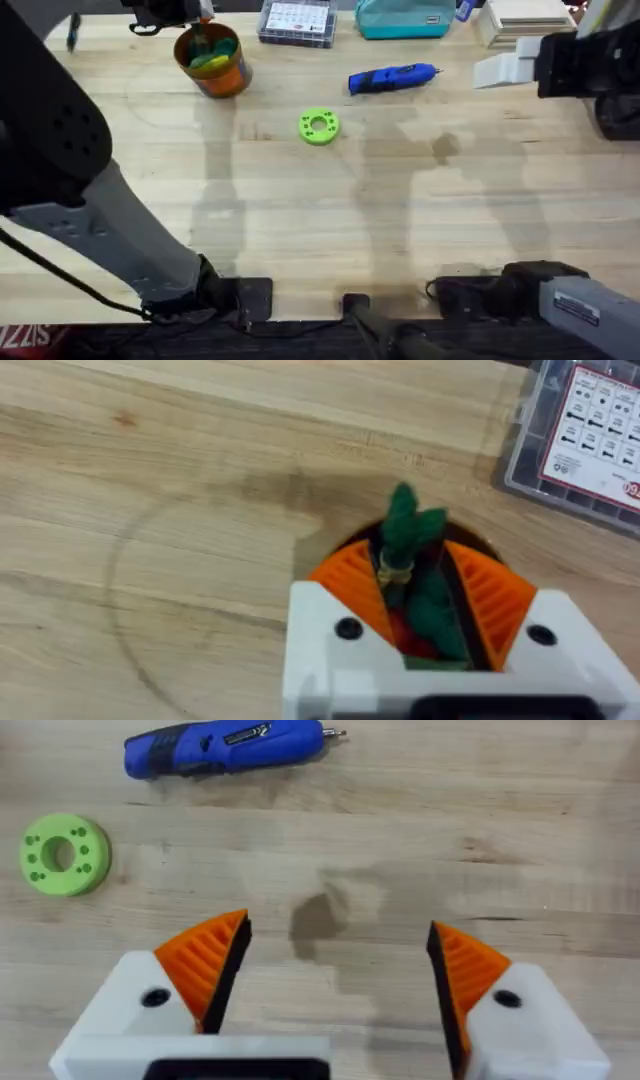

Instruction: Pick up the gripper from the table and insert it into the empty holder that is missing its gripper. Then pick up a screw, insert it into the mounting hole, and use the screwdriver to tighten it. Finally, clean up the table by picking up the vegetable and placing it into the bucket.

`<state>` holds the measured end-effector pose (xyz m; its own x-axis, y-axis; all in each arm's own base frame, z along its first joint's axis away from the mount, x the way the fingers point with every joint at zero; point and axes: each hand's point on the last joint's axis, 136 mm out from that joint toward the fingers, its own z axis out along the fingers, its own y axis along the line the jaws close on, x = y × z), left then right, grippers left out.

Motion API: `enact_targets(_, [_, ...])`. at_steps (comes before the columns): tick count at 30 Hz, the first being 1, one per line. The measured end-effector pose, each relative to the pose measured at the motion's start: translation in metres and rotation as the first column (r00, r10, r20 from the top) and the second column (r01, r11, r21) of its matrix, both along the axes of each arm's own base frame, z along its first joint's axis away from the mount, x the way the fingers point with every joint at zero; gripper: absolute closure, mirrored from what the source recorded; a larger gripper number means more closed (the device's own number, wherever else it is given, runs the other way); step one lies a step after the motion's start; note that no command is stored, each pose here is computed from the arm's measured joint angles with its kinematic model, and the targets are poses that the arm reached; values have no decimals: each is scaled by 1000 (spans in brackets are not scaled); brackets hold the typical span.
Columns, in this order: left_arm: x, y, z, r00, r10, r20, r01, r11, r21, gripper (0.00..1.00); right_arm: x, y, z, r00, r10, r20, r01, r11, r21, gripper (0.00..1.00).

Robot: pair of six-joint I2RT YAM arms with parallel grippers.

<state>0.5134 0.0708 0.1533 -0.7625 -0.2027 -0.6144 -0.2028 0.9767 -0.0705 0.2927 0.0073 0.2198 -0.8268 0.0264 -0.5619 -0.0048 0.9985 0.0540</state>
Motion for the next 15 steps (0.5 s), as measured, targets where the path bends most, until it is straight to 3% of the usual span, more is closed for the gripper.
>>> enact_targets(7, [-6, -1, -5, 999, -4, -33, 4, 1000, -5, 377, 0, 0, 0, 1000, 0, 0, 0, 1000, 0, 8])
enact_targets(13, [-19, -10, -14, 995, -25, -94, 21, 999, -48, 34, 0, 0, 0, 1000, 0, 0, 0, 1000, 0, 8])
enact_targets(15, [-27, -14, -13, 992, -37, -117, 29, 997, -69, 16, 0, 0, 0, 1000, 0, 0, 0, 1000, 0, 8])
